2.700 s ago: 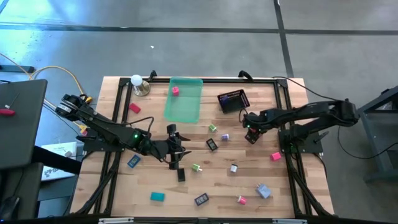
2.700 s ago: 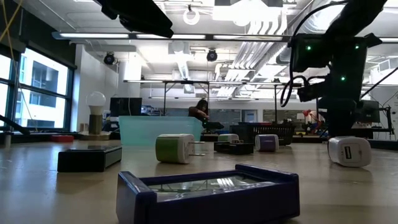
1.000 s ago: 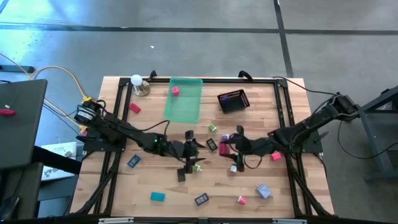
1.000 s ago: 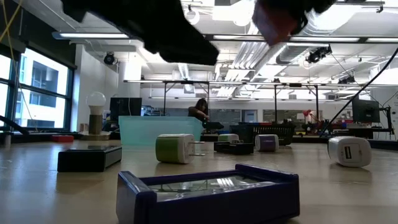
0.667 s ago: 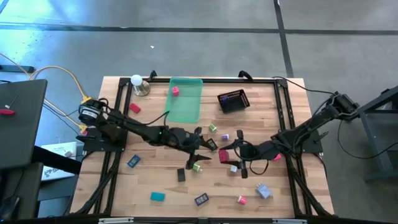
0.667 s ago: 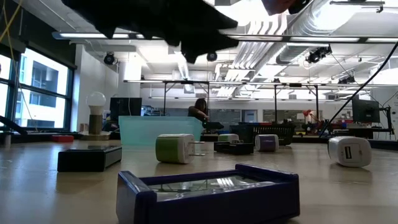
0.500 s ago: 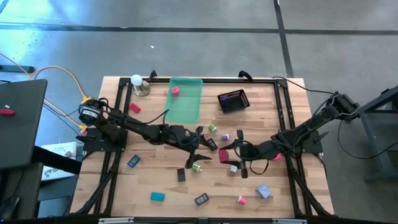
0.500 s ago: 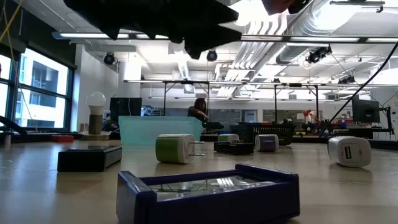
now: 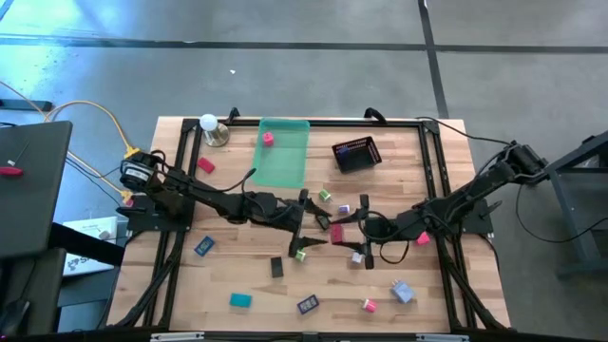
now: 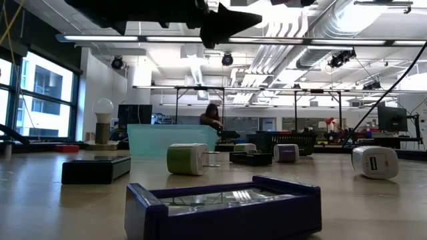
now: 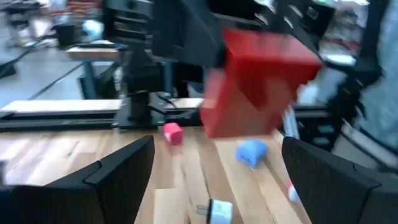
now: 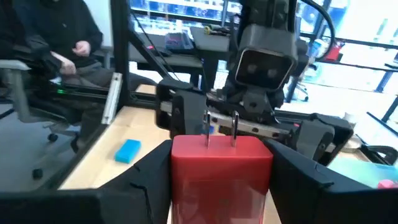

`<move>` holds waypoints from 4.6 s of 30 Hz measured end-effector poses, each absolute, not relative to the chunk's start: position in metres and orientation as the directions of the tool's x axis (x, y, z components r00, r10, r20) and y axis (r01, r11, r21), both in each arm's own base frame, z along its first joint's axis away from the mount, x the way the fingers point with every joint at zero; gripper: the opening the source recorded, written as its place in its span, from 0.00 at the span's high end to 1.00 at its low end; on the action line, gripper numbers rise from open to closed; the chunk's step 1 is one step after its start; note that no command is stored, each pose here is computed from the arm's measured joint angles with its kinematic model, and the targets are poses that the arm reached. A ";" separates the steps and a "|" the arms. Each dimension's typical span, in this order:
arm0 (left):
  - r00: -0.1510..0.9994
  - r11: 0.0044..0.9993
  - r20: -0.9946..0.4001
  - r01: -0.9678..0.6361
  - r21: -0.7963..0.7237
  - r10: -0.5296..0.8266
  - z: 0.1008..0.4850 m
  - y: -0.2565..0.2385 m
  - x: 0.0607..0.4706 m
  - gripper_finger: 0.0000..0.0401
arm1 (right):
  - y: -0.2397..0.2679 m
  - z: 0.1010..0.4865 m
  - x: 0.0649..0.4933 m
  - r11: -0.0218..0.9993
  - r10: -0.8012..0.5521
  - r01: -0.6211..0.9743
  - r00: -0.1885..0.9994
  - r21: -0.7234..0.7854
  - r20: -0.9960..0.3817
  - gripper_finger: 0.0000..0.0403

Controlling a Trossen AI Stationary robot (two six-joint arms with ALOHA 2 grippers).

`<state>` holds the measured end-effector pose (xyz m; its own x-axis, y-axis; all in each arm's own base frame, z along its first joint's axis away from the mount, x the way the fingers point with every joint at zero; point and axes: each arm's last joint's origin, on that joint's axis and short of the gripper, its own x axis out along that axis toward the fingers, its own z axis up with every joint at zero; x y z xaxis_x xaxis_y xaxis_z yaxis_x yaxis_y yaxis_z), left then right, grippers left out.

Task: Pick & Place Office items
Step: Put the red charger adapter into the green bin

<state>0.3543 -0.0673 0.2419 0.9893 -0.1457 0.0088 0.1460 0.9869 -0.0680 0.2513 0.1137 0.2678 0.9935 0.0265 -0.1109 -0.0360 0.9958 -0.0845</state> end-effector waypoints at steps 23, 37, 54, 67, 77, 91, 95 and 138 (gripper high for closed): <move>0.999 0.998 0.011 0.049 0.029 -0.049 0.242 -0.063 0.355 0.14 | 0.088 0.269 0.267 0.986 -0.133 0.127 0.990 -0.109 -0.050 0.51; 0.992 0.995 0.111 0.052 0.090 -0.062 0.252 -0.064 0.354 0.14 | 0.087 0.268 0.267 0.987 -0.125 0.119 0.991 -0.109 -0.056 0.51; 0.973 0.986 0.215 0.047 0.157 -0.081 0.235 -0.066 0.366 0.14 | 0.088 0.269 0.267 0.992 -0.080 0.074 0.995 -0.105 -0.053 0.51; 0.966 0.988 0.235 0.077 0.135 -0.108 0.236 -0.066 0.366 0.14 | 0.088 0.268 0.267 0.992 -0.078 0.071 0.995 -0.107 -0.065 0.51; 0.975 0.981 0.203 0.053 0.188 -0.092 0.233 -0.066 0.366 0.14 | 0.084 0.265 0.269 0.994 -0.068 0.060 0.994 -0.086 -0.087 0.51; 0.994 0.825 -0.015 -0.082 0.560 0.109 0.214 -0.128 0.347 0.14 | 0.086 0.262 0.260 0.989 -0.147 0.144 0.975 -0.029 -0.166 0.51; 0.989 0.696 -0.048 -0.065 0.715 0.142 0.210 -0.145 0.339 0.14 | 0.086 0.253 0.259 0.994 -0.084 0.099 0.965 0.049 -0.250 0.51; 0.971 0.578 -0.068 0.191 0.793 -0.227 0.218 -0.103 0.360 0.14 | 0.074 0.212 0.284 0.883 0.325 -0.107 0.841 0.456 -0.432 0.51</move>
